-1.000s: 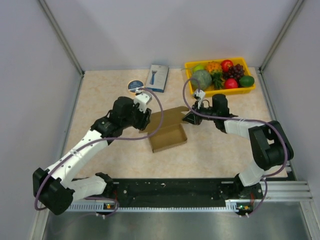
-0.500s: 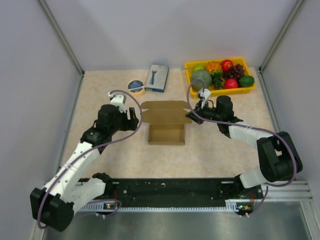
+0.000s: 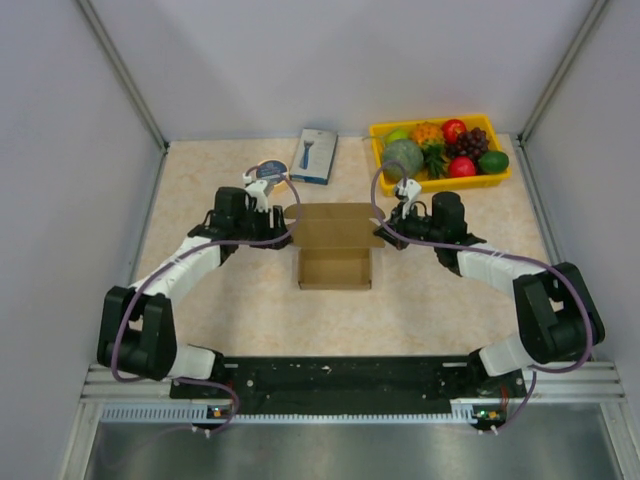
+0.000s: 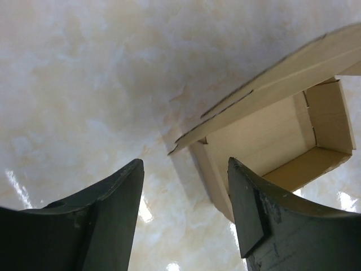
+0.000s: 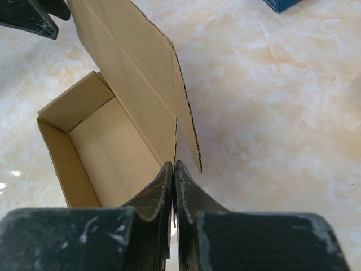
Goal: Fold the paper box
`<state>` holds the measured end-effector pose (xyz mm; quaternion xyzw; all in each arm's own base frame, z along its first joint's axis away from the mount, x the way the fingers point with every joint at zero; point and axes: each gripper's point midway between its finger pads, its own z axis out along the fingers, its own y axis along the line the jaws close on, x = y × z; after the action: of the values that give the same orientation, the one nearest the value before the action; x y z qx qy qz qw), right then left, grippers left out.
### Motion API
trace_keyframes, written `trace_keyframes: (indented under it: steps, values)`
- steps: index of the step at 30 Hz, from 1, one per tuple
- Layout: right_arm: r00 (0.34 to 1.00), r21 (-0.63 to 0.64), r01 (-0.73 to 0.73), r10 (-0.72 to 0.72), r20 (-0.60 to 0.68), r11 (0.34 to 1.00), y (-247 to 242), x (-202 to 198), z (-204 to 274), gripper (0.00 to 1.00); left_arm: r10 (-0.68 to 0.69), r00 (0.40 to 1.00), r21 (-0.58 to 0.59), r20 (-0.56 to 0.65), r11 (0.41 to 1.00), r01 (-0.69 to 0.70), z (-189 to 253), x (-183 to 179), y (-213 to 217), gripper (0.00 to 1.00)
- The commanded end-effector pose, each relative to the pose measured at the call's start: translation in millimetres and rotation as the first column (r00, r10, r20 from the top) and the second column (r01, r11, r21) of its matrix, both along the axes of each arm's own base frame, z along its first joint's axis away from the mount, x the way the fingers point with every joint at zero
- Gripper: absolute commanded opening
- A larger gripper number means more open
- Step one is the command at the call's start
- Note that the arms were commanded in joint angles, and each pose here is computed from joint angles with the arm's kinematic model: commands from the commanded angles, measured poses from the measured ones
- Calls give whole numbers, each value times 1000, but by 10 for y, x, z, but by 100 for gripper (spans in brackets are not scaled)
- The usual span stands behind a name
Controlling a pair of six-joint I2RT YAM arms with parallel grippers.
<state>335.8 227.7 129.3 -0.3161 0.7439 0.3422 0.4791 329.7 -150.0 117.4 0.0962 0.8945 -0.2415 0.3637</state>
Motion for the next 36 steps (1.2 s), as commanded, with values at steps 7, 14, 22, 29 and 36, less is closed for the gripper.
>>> trace_keyframes:
  steps: [7, 14, 22, 29, 36]
  values:
    - [999, 3, -21, 21, 47, 1000, 49, 30, 110, 0, -135, 984, -58, 114, 988, 143, 355, 408, -288, 41]
    - [999, 13, -20, 20, 43, 1000, 55, 7, 114, 0, -114, 990, -51, 77, 992, 118, 243, 322, -240, 25]
    - [999, 15, -29, 28, 38, 999, 73, -5, 99, 0, -144, 986, -108, 81, 982, 153, 280, 213, -342, 22]
    - [999, 1, 30, -30, 29, 1000, 88, 38, 124, 1, -56, 992, -54, 114, 997, 63, 324, 243, -303, 11]
    - [948, -49, 290, -294, -121, 956, -170, 12, 136, 40, -40, 970, 49, 241, 998, 29, 400, 116, -373, 1]
